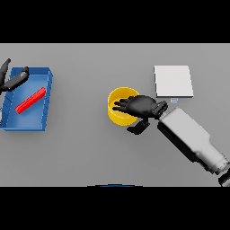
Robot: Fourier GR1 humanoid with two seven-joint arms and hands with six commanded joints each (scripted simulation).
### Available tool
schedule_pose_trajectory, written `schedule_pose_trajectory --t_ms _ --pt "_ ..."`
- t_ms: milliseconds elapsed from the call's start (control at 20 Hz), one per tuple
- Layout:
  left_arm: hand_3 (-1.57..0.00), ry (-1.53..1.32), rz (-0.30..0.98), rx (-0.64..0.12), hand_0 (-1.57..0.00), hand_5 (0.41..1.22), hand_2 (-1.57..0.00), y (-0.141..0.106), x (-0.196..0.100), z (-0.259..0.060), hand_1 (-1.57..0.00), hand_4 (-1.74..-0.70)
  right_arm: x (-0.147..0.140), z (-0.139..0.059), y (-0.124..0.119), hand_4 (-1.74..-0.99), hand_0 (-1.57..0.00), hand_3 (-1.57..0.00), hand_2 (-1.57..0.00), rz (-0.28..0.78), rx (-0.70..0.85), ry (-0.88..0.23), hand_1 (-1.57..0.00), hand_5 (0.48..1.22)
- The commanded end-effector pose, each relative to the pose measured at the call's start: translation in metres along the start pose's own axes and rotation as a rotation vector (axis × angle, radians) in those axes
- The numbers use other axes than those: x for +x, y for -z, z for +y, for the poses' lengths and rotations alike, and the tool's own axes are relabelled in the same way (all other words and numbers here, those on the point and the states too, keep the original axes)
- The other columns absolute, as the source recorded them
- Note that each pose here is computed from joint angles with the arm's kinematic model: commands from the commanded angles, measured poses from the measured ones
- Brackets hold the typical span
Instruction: Pick up the red beaker and tilt it to pour out 1 green nut into yellow bowl. Pick up the yellow bowl and place it on the metallic measuring scale.
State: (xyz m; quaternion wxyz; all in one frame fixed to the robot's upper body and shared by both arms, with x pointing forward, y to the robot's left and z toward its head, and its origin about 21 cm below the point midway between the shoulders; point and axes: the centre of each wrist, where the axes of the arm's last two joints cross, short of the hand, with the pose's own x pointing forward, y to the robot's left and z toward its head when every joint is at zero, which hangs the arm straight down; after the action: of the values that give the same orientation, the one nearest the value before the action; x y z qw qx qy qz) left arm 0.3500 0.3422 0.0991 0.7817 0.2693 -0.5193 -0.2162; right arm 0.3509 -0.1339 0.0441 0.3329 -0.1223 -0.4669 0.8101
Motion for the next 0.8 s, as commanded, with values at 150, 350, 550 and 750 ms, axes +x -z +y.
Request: schedule_pose_trajectory --t_ms 150,350,550,750 --pt "0.0 -0.003 -0.01 0.002 0.0 0.711 0.0 0.001 0.005 0.001 0.0 -0.79 0.005 -0.001 0.004 -1.309 -0.19 -0.21 -0.19 -0.003 -0.004 -0.004 -0.18 0.891" --pt "0.0 -0.005 -0.02 -0.002 0.0 0.707 0.0 0.001 0.007 0.001 0.0 -0.79 0.001 -0.001 0.002 -1.54 -1.0 -0.79 -0.95 -0.043 -0.007 0.003 -0.97 1.086" --pt "0.0 0.009 -0.008 0.005 0.0 0.711 0.0 0.003 0.006 0.004 0.0 -0.78 -0.001 -0.004 -0.003 -1.658 -1.34 -1.07 -1.25 -0.039 0.02 0.008 -1.33 1.166" --pt "0.0 0.0 -0.023 0.0 0.0 0.707 0.0 0.002 0.011 0.002 0.0 -0.79 0.001 -0.007 -0.005 -1.707 -1.48 -1.19 -1.35 -0.025 0.025 0.014 -1.47 1.198"
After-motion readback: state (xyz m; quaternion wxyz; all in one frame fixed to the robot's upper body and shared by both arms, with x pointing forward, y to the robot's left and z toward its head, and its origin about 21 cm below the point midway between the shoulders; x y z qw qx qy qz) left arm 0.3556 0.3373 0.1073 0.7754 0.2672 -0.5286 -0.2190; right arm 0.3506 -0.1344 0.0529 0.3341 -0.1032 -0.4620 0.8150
